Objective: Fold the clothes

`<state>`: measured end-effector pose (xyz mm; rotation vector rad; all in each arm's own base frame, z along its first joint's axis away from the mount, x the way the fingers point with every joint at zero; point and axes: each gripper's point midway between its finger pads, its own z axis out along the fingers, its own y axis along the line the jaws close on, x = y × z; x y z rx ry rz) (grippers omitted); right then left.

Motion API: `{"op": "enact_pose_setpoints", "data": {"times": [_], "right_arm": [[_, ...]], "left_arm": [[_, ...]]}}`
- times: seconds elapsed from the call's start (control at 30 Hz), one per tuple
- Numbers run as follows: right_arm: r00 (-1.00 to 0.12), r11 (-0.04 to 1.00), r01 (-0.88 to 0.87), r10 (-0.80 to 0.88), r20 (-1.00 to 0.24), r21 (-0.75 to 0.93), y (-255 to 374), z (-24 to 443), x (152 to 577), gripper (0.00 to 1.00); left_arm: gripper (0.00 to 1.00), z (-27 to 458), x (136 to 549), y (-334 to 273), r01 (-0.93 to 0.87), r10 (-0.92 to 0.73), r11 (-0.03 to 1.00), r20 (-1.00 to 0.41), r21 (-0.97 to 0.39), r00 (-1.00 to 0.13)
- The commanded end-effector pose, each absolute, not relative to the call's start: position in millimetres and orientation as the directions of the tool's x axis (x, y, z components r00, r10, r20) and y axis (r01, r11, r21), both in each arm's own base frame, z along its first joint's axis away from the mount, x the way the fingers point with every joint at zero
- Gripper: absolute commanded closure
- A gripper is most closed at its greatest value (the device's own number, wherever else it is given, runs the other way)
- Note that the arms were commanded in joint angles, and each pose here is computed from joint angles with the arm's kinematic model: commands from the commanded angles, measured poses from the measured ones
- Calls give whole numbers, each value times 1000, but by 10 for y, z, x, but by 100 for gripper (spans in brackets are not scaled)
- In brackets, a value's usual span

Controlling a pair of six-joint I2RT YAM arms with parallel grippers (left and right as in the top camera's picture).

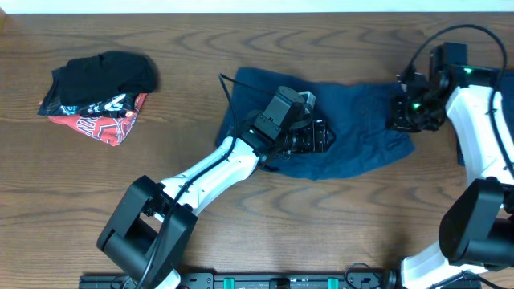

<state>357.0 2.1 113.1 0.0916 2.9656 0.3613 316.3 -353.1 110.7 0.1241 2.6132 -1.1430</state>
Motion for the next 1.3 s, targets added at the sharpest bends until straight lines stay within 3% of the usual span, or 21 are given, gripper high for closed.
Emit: {"op": "enact_pose_setpoints", "data": {"times": [0.0, 0.2, 0.53, 0.73, 1.1, 1.27], "right_arm": [[-981, 967, 15, 64, -182, 256, 175, 1285, 3611, 99], [-976, 967, -15, 40, -212, 253, 258, 1378, 3611, 99], [-924, 970, -93, 0, -382, 226, 321, 1886, 3641, 99], [-927, 961, -159, -67, -369, 227, 584, 1870, 3582, 99], [-897, 939, -280, -181, -402, 201, 1097, 1883, 3575, 99], [-903, 971, -217, -161, -398, 98, 933, 1851, 3618, 99]], "left_arm": [[26, 891, 3209, -3472, 89, -111, 722, -241, -686, -964], [26, 626, 3217, -3465, -9, -160, 736, -162, -677, -974], [26, 299, 3262, -3549, -109, -221, 715, -74, -690, -973], [26, 194, 3301, -3621, -166, -261, 681, -25, -713, -965], [26, 335, 3344, -3745, -63, -199, 642, -86, -764, -976], [26, 517, 3341, -3700, 35, -124, 631, -146, -775, -982]]}}
